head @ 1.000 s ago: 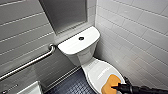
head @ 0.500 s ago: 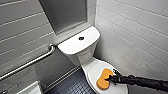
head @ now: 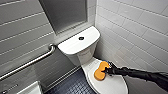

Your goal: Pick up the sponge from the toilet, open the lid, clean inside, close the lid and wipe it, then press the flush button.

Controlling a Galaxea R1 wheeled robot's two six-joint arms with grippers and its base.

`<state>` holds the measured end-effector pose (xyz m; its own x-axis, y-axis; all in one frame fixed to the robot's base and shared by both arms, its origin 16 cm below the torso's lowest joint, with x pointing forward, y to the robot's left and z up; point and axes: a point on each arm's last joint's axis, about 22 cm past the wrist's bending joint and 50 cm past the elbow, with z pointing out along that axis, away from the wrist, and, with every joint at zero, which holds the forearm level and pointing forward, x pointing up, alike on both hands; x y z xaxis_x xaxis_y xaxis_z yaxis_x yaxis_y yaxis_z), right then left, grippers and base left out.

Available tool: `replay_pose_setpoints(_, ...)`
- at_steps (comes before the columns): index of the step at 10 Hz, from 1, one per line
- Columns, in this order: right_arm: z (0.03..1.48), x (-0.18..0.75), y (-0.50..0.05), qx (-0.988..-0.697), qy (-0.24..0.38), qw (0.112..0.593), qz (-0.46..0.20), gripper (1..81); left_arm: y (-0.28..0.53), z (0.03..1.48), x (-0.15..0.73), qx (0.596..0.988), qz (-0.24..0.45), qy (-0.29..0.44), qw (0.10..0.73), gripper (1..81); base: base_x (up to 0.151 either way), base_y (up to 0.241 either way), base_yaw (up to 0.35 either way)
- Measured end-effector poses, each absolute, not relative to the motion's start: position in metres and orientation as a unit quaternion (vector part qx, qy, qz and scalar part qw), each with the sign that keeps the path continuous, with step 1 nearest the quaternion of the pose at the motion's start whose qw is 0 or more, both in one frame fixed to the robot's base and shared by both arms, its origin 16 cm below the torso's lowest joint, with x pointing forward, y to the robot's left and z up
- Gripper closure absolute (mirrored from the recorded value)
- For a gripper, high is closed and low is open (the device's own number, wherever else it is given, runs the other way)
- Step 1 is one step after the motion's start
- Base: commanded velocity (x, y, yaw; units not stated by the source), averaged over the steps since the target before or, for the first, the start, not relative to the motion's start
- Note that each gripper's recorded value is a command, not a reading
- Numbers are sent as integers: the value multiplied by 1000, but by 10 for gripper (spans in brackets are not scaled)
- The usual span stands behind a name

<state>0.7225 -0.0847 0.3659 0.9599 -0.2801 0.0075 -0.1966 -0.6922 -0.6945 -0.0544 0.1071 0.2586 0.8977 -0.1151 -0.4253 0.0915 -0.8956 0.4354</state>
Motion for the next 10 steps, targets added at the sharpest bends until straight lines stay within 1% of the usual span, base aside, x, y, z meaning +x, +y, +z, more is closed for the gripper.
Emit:
replay_pose_setpoints(2, 347, 728, -112, -925, 148, 344, -64, 811, 107, 259, -54, 947, -226, -6, 229, 10, 0, 0, 0)
replay_pose_setpoints(3, 335, 718, -119, -925, 158, 339, -64, 811, 107, 258, -54, 947, -226, -6, 229, 10, 0, 0, 0)
replay_pose_setpoints(5, 330, 710, -120, -918, 170, 351, -74, 811, 107, 259, -54, 947, -226, -6, 229, 10, 0, 0, 0)
replay_pose_setpoints(7, 327, 680, -129, -912, 179, 363, -65, 811, 106, 259, -54, 947, -226, -6, 229, 10, 0, 0, 0)
replay_pose_setpoints(10, 324, 632, -165, -914, 191, 357, -40, 811, 106, 259, -54, 947, -226, -6, 229, 10, 0, 0, 0)
